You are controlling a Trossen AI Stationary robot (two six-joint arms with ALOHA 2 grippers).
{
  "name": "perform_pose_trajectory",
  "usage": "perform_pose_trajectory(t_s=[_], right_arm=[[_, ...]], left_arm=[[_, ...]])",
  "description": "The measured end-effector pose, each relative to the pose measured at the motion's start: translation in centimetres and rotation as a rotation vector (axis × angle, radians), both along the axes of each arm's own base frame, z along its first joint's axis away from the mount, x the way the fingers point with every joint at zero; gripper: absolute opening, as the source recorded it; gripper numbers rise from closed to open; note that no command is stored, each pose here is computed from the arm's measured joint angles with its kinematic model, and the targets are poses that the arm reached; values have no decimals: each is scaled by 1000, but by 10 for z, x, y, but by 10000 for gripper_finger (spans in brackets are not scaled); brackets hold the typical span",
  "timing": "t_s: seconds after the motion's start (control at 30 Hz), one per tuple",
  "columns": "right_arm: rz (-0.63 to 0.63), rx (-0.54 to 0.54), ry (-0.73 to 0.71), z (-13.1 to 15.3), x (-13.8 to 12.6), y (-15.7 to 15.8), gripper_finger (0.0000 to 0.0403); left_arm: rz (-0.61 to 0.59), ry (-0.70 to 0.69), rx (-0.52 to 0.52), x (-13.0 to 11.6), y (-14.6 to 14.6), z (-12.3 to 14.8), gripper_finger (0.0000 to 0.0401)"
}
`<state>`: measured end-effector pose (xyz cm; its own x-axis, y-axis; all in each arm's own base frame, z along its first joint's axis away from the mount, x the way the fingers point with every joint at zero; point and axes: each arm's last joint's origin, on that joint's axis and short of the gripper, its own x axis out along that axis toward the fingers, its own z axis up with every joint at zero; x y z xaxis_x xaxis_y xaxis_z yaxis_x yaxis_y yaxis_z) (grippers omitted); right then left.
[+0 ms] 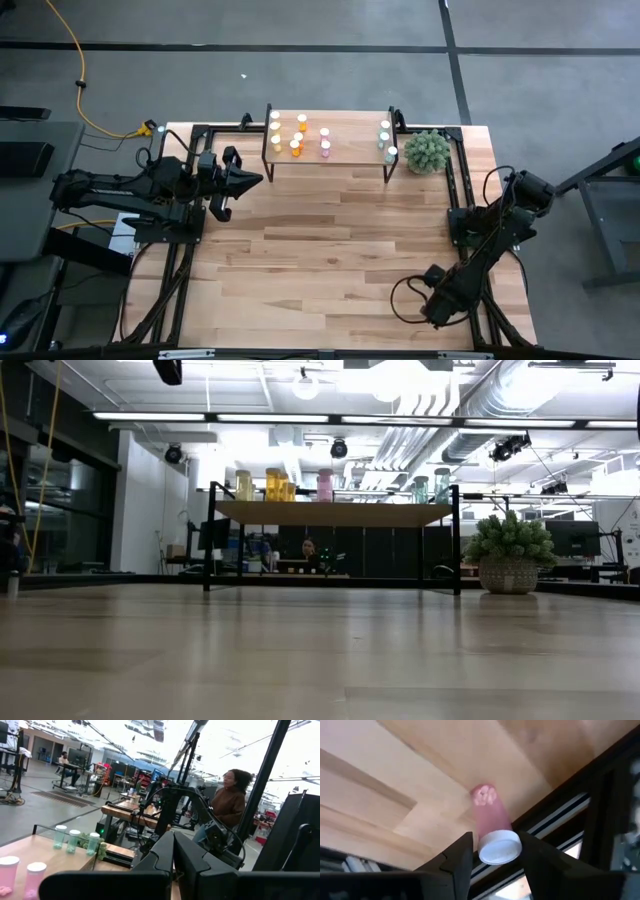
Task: Pick and place medicine bottles onto shelf by color
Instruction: Put the pink pill bottle aligned with the other pink bottles on the shelf
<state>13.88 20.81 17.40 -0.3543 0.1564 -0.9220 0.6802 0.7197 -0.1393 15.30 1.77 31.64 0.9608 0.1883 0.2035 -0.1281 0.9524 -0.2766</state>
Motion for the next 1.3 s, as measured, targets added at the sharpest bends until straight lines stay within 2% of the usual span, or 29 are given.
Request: perform_pose_trajectory(t_s=[0.1, 0.17, 0.47, 0.8, 1.07, 1.2, 1.3], right_arm=[[-7, 49, 52, -9, -4, -2, 148], [-28, 44, 68, -13, -5, -4, 148], [-30, 46, 37, -13, -3, -3, 145], [-27, 76, 15, -12, -1, 1, 113], [1, 73, -47, 15, 9, 11, 108], [66, 58, -173, 41, 24, 14, 108], [122, 38, -302, 64, 47, 6, 108]], left_arm=[[0, 0, 0, 0, 0, 0, 0], [0, 0, 0, 0, 0, 0, 0], [-1, 0, -1, 0, 0, 0, 0], [4, 0, -1, 0, 0, 0, 0], [9, 1, 6, 0, 0, 0, 0], [9, 1, 6, 0, 0, 0, 0], [9, 1, 6, 0, 0, 0, 0]])
